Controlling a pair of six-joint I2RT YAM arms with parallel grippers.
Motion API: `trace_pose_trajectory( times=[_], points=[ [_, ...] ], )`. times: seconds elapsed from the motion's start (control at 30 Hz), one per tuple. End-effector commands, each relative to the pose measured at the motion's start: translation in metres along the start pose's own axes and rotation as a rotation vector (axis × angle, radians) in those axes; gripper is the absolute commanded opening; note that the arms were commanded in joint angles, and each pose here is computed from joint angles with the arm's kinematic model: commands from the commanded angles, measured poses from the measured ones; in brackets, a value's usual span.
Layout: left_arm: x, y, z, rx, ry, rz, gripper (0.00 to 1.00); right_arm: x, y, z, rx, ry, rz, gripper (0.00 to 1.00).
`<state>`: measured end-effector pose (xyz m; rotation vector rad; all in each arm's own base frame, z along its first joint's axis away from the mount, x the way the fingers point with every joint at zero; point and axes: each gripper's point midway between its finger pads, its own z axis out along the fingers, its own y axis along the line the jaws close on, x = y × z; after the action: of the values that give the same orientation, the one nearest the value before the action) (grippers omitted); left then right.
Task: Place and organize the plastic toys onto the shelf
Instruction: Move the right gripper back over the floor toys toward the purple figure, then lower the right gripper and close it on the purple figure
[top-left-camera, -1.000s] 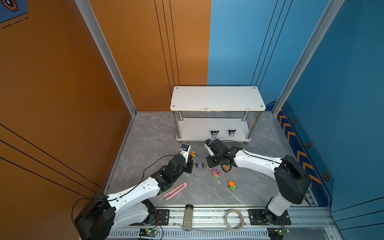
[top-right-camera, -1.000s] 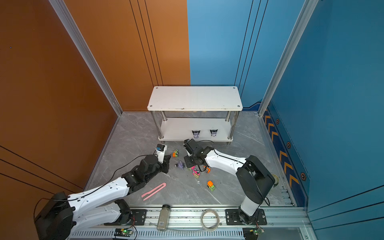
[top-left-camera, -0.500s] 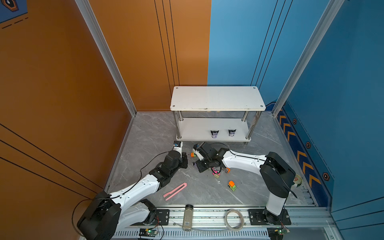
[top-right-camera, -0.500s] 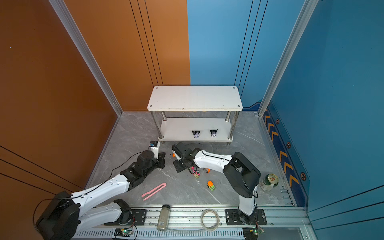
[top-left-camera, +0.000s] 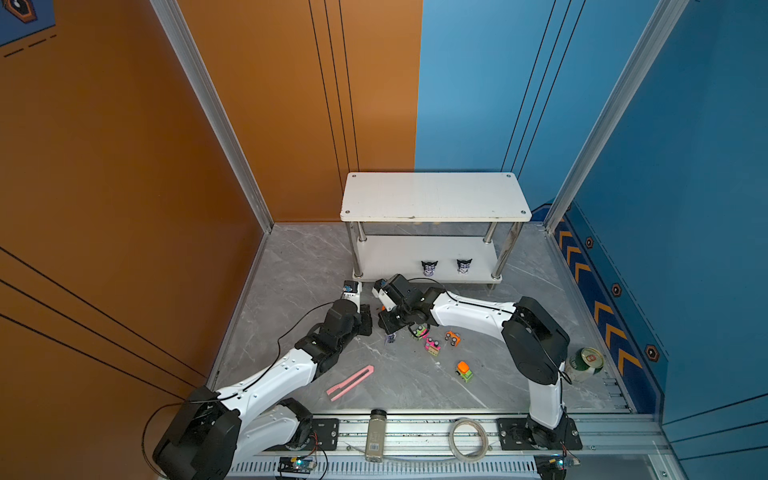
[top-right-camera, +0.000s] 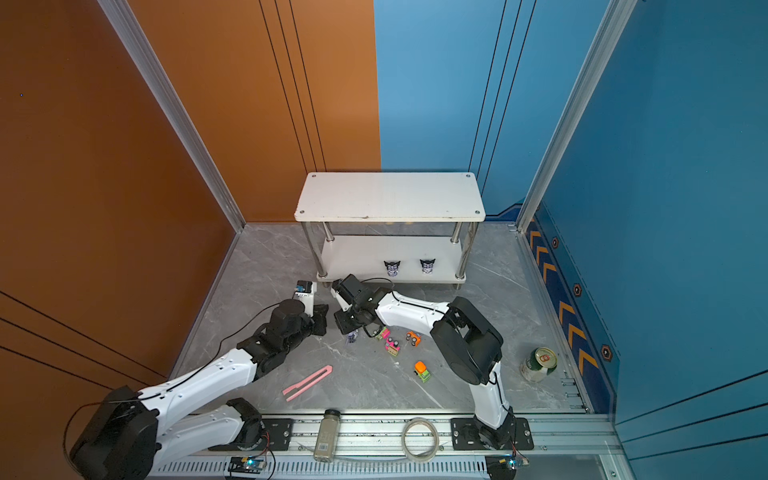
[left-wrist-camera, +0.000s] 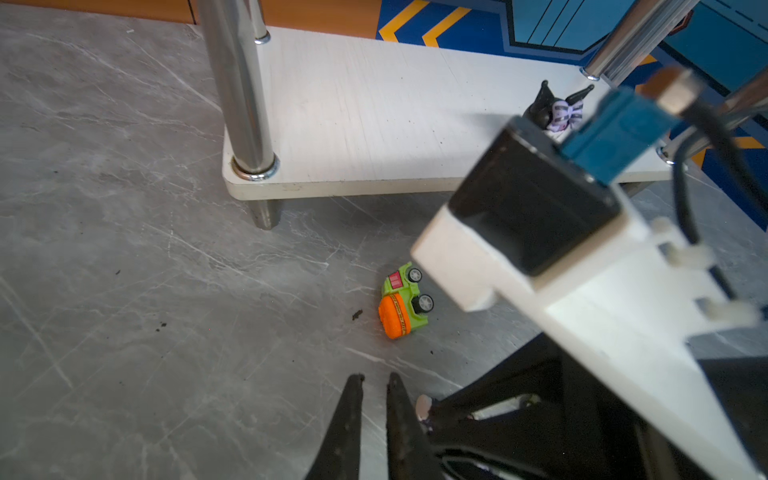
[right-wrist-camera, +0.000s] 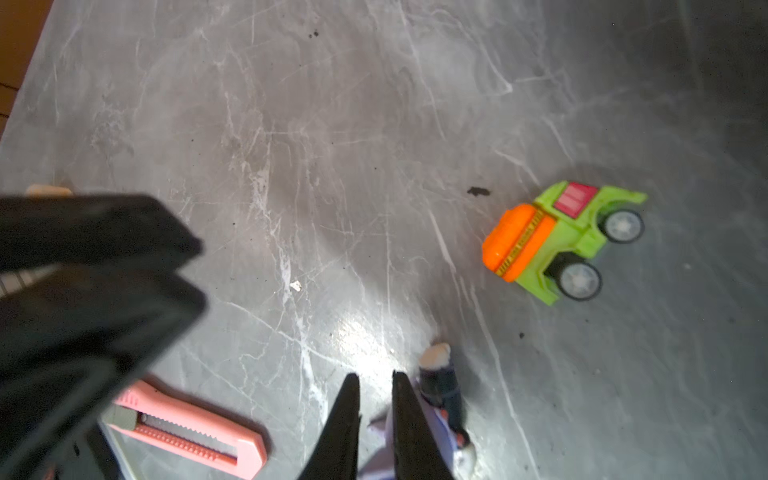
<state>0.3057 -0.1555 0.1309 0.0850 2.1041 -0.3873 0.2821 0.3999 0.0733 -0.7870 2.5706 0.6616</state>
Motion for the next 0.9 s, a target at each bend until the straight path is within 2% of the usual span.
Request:
trace_pose_trajectory(
  times=[0.0, 0.07, 0.17, 0.33, 0.57, 0.87],
  points=[
    [0.0, 0.008, -0.004, -0.011, 0.001, -0.021, 0.15, 0.01, -0.011, -0.023, 0.076, 0.008, -0.067, 0.36],
    [-0.002, 0.011, -0.003, -0.016, -0.002, -0.029, 0.15, 0.02, -0.014, -0.025, 0.099, 0.027, -0.081, 0.46],
    [-0.001, 0.012, -0.001, -0.011, 0.002, -0.04, 0.15, 0.028, -0.015, -0.022, 0.119, 0.045, -0.088, 0.54],
    [0.0, 0.008, 0.001, 0.011, 0.016, -0.055, 0.15, 0.032, -0.008, -0.008, 0.108, 0.054, -0.119, 0.57],
    [0.002, 0.008, 0.001, 0.014, 0.026, -0.055, 0.15, 0.031, -0.014, 0.008, 0.136, 0.073, -0.143, 0.52],
    [0.003, 0.008, 0.003, 0.013, 0.032, -0.056, 0.16, 0.034, -0.017, 0.014, 0.046, 0.073, -0.069, 0.31]
  ],
)
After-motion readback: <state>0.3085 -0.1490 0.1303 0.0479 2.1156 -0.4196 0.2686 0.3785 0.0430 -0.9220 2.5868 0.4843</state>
